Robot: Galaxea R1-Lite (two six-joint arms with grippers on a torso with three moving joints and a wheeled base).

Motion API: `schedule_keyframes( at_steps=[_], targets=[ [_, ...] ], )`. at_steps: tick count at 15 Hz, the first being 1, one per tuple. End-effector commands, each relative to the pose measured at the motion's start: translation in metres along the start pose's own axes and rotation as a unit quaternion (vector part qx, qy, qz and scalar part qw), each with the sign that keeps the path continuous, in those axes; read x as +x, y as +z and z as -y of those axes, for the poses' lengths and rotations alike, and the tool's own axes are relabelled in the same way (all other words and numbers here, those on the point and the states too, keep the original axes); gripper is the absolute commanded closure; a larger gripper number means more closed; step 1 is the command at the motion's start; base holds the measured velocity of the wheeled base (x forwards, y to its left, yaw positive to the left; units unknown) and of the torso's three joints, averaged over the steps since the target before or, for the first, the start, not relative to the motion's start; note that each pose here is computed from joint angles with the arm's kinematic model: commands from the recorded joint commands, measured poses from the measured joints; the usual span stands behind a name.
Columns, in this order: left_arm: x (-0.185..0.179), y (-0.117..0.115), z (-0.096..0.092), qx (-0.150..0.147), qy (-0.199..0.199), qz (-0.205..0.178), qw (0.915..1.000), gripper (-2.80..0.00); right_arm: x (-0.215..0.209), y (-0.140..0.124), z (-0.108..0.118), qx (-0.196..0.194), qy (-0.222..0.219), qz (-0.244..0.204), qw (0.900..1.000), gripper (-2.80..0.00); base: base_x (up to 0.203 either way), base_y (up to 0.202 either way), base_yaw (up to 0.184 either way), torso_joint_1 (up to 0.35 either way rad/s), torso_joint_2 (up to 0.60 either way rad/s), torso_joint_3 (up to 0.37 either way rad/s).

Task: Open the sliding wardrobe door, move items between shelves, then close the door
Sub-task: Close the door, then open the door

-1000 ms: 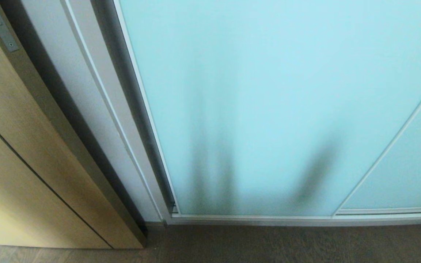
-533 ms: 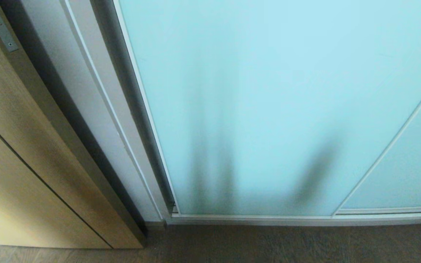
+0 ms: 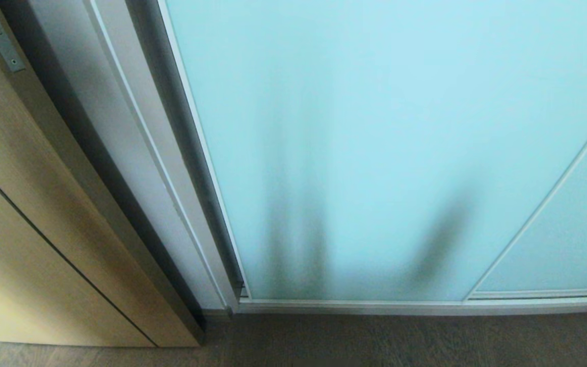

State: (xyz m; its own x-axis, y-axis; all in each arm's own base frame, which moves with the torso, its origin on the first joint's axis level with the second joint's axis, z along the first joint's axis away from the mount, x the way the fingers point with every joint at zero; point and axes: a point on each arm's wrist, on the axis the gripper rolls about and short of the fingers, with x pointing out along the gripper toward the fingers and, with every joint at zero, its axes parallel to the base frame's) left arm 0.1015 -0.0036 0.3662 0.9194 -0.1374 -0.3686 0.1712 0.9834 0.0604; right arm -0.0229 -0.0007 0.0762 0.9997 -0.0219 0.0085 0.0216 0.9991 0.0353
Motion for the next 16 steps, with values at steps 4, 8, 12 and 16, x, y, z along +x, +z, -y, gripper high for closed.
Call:
schedule_keyframes(
  at_steps=[4,8,12,16],
  targets=[
    [0.037,0.017,-0.007,-0.002,0.000,0.002,1.0000,0.00,0.000,0.000,0.000,0.000,0.000,0.001,1.000,0.00,0.000,0.000,0.000,0.000,0.00,0.000],
    [0.055,0.027,-0.010,0.000,0.005,0.045,0.9990,0.00,0.000,0.000,0.000,0.000,0.000,0.001,1.000,0.00,0.000,0.000,0.000,0.000,0.00,0.000],
    [0.075,0.034,-0.014,-0.001,0.009,0.078,0.9969,0.00,0.000,0.000,0.000,0.000,0.001,0.001,1.000,0.00,0.000,0.000,0.000,0.000,0.00,0.000],
    [0.091,0.043,-0.015,0.001,0.025,0.111,0.9935,0.00,0.000,0.000,0.000,0.000,0.000,0.001,1.000,0.00,0.000,0.000,0.000,0.000,0.00,0.000]
  ],
)
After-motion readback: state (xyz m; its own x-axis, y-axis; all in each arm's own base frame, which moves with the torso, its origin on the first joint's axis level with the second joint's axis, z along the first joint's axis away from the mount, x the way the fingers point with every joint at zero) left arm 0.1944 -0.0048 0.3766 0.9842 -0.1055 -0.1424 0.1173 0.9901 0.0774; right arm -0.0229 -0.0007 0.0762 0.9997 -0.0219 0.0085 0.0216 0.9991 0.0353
